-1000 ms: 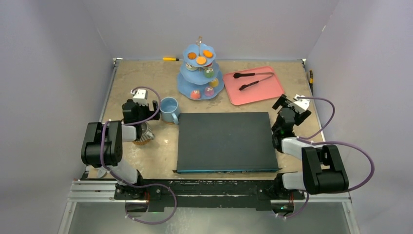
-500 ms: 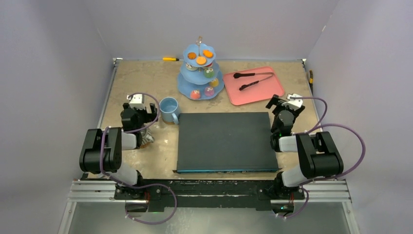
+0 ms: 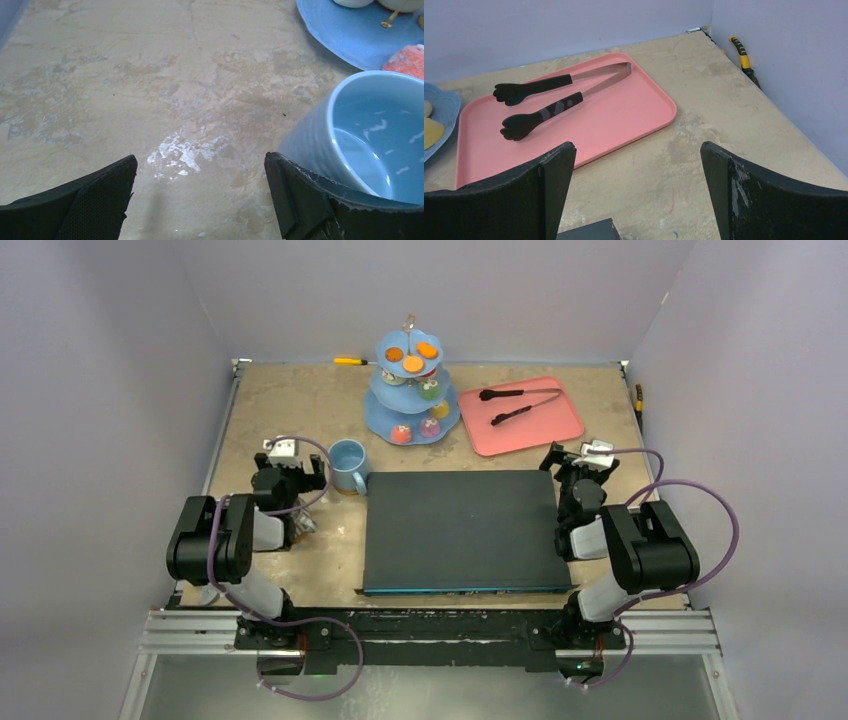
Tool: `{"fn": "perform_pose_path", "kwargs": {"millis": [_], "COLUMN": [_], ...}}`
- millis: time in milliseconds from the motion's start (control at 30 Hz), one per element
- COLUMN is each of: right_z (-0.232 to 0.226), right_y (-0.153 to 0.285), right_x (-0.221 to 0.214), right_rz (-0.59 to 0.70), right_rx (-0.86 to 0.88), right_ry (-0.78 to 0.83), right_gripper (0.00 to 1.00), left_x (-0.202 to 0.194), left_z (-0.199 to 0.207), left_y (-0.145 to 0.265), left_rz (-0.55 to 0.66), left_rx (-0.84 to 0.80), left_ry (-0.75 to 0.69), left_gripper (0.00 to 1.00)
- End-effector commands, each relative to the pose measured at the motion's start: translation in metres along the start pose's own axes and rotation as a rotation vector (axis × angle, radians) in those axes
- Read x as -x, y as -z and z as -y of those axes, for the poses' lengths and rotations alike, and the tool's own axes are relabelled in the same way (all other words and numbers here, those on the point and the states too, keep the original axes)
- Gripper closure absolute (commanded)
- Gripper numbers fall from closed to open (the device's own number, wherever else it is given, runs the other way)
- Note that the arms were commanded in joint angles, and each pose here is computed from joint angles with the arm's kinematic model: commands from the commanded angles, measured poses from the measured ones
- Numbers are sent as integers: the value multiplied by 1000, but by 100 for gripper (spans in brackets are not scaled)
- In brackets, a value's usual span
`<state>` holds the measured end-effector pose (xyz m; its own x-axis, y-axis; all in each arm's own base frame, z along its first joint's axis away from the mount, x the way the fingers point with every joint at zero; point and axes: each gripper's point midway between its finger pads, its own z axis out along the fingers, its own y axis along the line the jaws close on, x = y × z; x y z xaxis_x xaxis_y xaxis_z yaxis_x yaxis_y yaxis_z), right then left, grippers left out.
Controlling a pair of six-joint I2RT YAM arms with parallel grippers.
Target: Serve the afternoon tea
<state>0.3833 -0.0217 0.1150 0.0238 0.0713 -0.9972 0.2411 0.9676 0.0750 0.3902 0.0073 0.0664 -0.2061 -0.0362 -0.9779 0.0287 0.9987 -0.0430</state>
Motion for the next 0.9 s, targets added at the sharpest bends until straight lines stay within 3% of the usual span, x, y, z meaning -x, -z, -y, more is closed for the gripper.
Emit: {"fn": "perform_pose_path", "kwargs": {"millis": [0, 33, 100, 167, 867], "right_z": [-6, -6, -7, -6, -2], "right_y": [-7, -7, -7, -6, -5], "right_x": [26, 23, 25, 25, 30], "right_rz": [96, 84, 89, 91, 116], "right_rx": [25, 24, 26, 25, 7], "right_ry": [-6, -6, -10, -7, -8], "right_gripper": [2, 2, 2, 2, 2], "left_x": [9, 14, 4, 10, 10], "left_z": [13, 18, 18, 20, 19], "left_y": [3, 5, 2, 3, 3], "left_rz": [75, 123, 64, 107, 98], "left_rx": [-38, -62, -63, -67, -63], "left_ry": [-62, -64, -74, -71, -75], "left_gripper": [1, 1, 1, 3, 1]}}
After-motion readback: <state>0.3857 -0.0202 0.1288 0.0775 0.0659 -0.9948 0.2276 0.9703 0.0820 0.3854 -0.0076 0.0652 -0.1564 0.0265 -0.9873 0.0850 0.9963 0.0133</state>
